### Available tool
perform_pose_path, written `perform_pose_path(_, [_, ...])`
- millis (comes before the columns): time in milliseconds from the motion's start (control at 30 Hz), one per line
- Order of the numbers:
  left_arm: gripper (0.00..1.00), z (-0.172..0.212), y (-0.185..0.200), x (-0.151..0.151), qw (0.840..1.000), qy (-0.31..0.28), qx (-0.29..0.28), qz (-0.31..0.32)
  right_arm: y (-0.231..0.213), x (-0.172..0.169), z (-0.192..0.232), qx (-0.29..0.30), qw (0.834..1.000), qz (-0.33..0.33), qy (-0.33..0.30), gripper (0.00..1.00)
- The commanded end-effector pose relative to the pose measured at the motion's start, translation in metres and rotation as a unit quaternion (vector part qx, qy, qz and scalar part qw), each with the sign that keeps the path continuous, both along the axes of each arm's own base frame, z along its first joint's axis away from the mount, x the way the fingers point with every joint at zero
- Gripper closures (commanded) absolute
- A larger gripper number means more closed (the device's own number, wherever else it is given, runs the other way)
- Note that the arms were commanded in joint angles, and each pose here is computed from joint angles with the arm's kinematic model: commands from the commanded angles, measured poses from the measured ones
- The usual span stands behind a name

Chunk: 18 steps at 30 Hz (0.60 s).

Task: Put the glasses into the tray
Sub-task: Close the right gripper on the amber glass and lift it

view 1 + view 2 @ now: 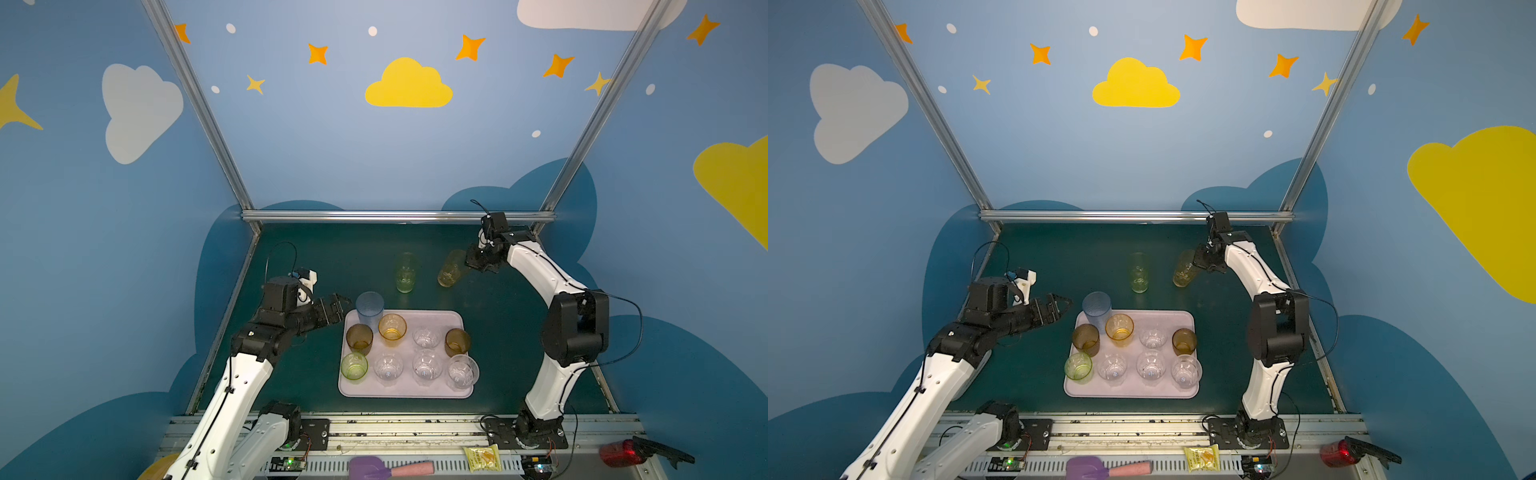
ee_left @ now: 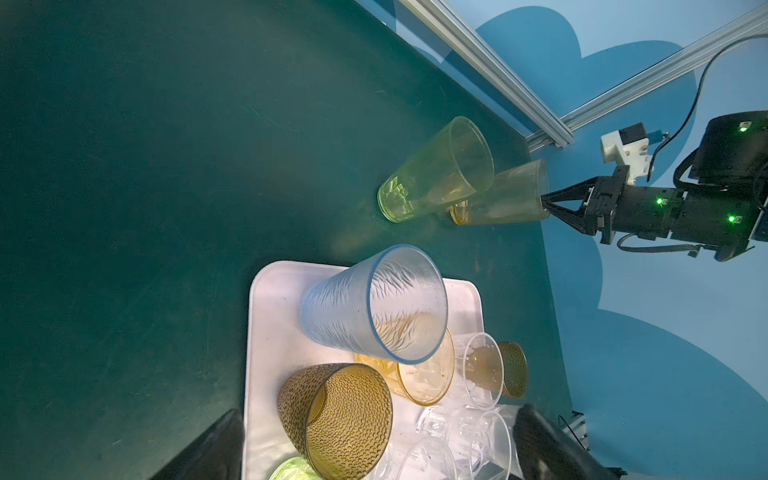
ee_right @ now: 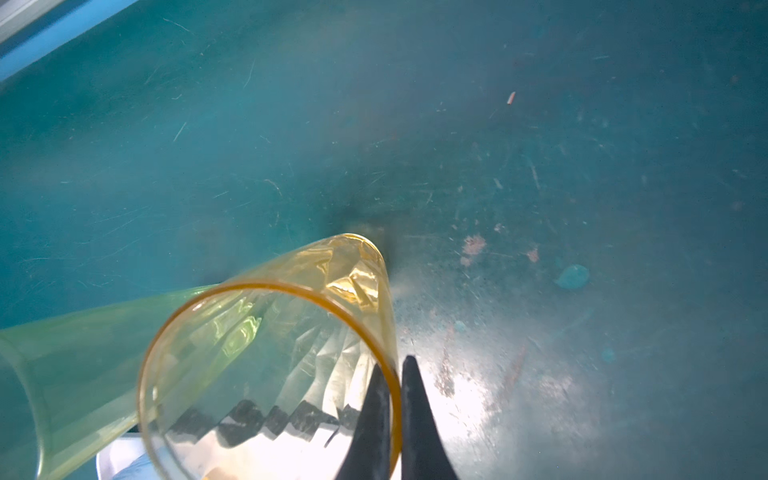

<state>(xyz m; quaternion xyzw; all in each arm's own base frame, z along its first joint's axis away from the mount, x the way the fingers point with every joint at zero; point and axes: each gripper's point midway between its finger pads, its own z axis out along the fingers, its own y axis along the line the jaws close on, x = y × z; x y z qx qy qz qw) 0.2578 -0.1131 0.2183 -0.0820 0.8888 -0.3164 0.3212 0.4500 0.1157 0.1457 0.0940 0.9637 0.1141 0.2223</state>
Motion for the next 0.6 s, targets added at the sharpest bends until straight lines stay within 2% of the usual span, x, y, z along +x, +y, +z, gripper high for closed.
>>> perform_pose_path(0, [0.00,-0.001,0.001,0.000,1.000,0.001,-0.001,0.000,-0.003,-0.004,0.026,0.002,0.999,-0.008,-0.032,1.00])
perform_pose_path(567, [0.00,-0.003,-0.001,0.000,1.000,0.007,-0.007,-0.004,-0.006,-0.041,0.059,0.022,0.997,-0.004,-0.070,1.00])
